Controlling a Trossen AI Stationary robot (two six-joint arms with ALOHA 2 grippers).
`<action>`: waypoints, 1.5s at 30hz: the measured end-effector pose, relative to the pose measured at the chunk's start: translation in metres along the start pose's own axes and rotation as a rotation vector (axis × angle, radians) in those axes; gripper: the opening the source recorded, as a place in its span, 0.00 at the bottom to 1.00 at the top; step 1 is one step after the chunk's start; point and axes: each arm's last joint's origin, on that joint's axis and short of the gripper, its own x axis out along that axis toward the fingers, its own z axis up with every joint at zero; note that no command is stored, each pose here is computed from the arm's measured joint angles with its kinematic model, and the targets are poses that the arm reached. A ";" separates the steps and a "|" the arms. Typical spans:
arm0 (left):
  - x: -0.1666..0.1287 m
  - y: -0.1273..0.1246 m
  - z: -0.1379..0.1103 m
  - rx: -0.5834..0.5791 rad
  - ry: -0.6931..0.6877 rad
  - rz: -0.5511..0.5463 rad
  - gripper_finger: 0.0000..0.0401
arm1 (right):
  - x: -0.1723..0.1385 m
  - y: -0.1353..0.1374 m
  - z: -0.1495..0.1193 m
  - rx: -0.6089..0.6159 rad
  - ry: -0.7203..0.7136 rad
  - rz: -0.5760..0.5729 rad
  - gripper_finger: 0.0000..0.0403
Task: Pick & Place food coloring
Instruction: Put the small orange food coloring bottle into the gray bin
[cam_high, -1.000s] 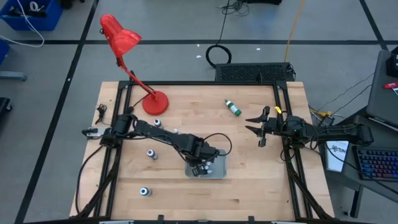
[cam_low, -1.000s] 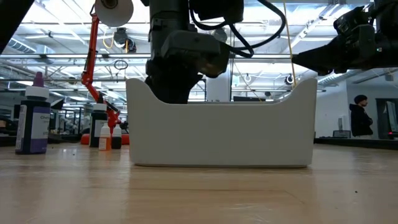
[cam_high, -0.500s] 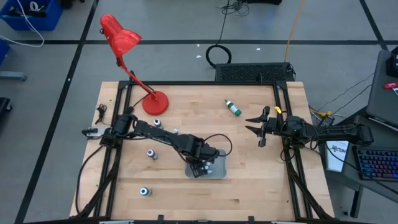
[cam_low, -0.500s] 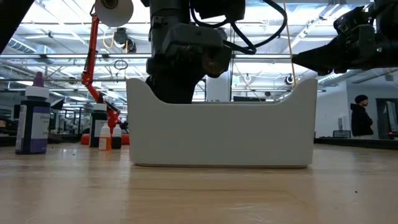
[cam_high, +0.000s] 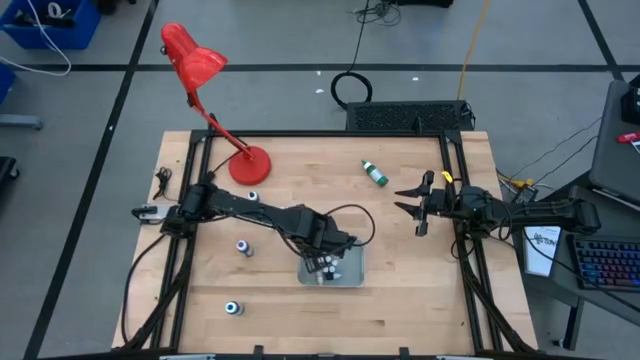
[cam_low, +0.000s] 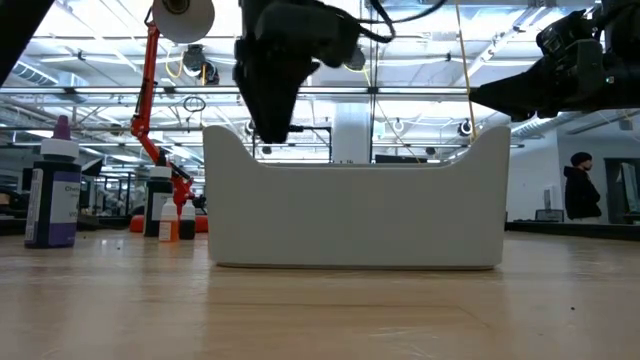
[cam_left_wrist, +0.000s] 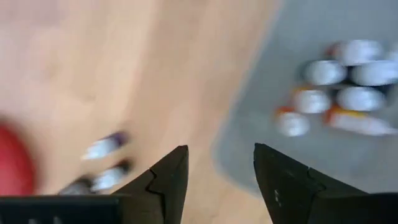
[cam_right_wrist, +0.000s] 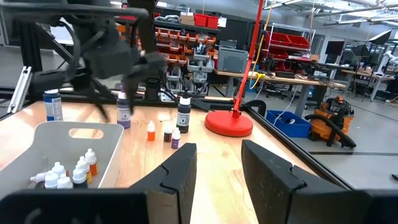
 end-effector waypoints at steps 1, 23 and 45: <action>-0.002 0.002 -0.003 -0.006 0.006 0.041 0.45 | 0.000 0.000 0.000 0.000 0.000 0.000 0.29; 0.005 0.057 -0.068 -0.512 0.019 0.060 0.53 | 0.000 0.000 0.000 0.000 0.000 0.001 0.29; 0.064 0.069 -0.083 -0.573 0.068 -0.022 0.48 | 0.000 0.000 0.000 0.000 0.001 0.000 0.29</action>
